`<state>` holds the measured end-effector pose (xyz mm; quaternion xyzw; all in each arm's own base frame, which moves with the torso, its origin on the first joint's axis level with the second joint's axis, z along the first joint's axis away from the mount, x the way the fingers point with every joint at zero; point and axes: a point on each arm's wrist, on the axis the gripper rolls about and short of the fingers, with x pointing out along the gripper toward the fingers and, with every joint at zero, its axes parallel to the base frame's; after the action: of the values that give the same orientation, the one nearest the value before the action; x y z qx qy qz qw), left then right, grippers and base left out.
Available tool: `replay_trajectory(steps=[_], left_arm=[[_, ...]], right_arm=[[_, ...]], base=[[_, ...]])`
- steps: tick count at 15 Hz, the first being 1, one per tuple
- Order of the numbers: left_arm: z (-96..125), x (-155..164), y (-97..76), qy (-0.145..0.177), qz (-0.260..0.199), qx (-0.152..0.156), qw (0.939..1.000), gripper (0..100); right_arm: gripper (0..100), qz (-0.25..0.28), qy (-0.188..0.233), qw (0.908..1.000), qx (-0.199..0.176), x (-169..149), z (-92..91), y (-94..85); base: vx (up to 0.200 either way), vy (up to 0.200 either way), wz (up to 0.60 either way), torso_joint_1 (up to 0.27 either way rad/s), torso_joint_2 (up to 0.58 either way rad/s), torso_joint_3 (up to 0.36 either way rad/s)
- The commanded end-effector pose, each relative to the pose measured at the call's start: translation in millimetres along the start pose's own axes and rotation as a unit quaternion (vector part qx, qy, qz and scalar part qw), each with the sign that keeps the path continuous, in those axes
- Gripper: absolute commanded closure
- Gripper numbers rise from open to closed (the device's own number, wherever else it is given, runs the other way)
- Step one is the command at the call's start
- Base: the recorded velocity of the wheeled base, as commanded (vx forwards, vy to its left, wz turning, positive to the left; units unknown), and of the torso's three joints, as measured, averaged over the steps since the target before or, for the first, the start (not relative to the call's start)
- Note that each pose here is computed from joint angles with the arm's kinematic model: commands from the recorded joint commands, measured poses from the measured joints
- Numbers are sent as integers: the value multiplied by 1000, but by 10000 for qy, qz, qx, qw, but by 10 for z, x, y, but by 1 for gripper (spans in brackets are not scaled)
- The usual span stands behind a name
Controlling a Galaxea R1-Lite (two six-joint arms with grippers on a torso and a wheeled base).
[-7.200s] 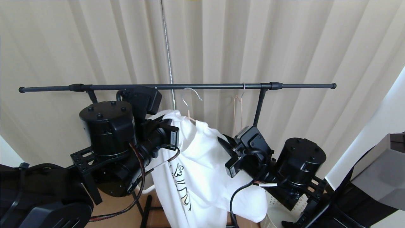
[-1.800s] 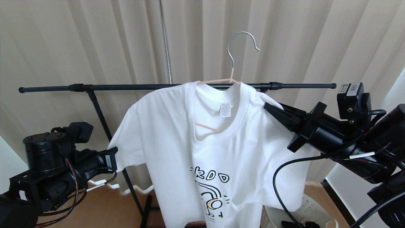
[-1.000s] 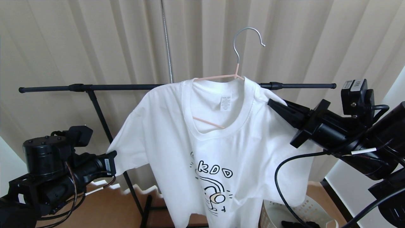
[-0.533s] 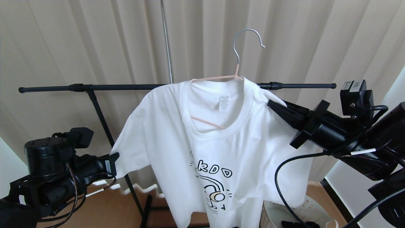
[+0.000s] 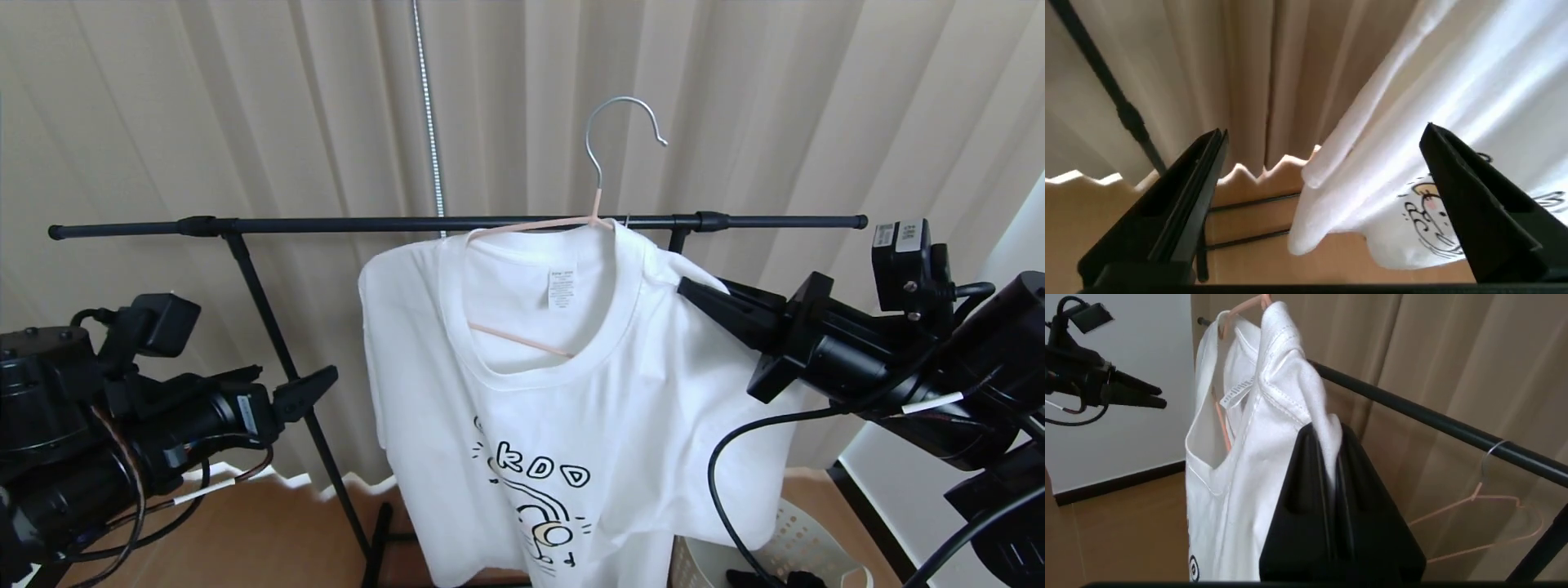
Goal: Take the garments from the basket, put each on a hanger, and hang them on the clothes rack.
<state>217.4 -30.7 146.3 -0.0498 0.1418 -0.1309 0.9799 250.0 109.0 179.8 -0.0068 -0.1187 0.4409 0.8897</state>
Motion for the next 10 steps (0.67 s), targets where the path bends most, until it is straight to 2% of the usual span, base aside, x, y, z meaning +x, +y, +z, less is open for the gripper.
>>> replay_trajectory(steps=[1,2,3,4,6,7,8,10], left_arm=[[451,-329,-120,-533,-603,83,9967,0],[599,-441,-164,-480,-892,44,9948,0],[599,-441,-164,-480,-892,44,9948,0],[790,-577,-231,-277,-1443,-72,9891,0],[966,-628,-288,-97,-2014,-76,9794,0],[966,-628,-288,-97,-2014,-76,9794,0],[1050,-603,-307,35,-2240,-103,9745,0],[1140,-446,-396,277,-2458,-109,9689,0]], right_arm=[[100,84,72,9999,30,-29,-37,-23],[100,123,104,9999,39,-49,-47,-37],[100,123,104,9999,39,-49,-47,-37],[100,238,137,9996,68,-58,-64,-31],[100,282,245,9992,143,-52,-140,-34],[100,282,245,9992,143,-52,-140,-34],[100,389,294,9986,181,-60,-167,-24],[100,541,349,9977,226,-79,-193,-7]], base=[[0,0,0,0,0,0],[0,0,0,0,0,0],[0,0,0,0,0,0],[0,0,0,0,0,0],[0,0,0,0,0,0],[0,0,0,0,0,0],[0,0,0,0,0,0],[0,0,0,0,0,0]])
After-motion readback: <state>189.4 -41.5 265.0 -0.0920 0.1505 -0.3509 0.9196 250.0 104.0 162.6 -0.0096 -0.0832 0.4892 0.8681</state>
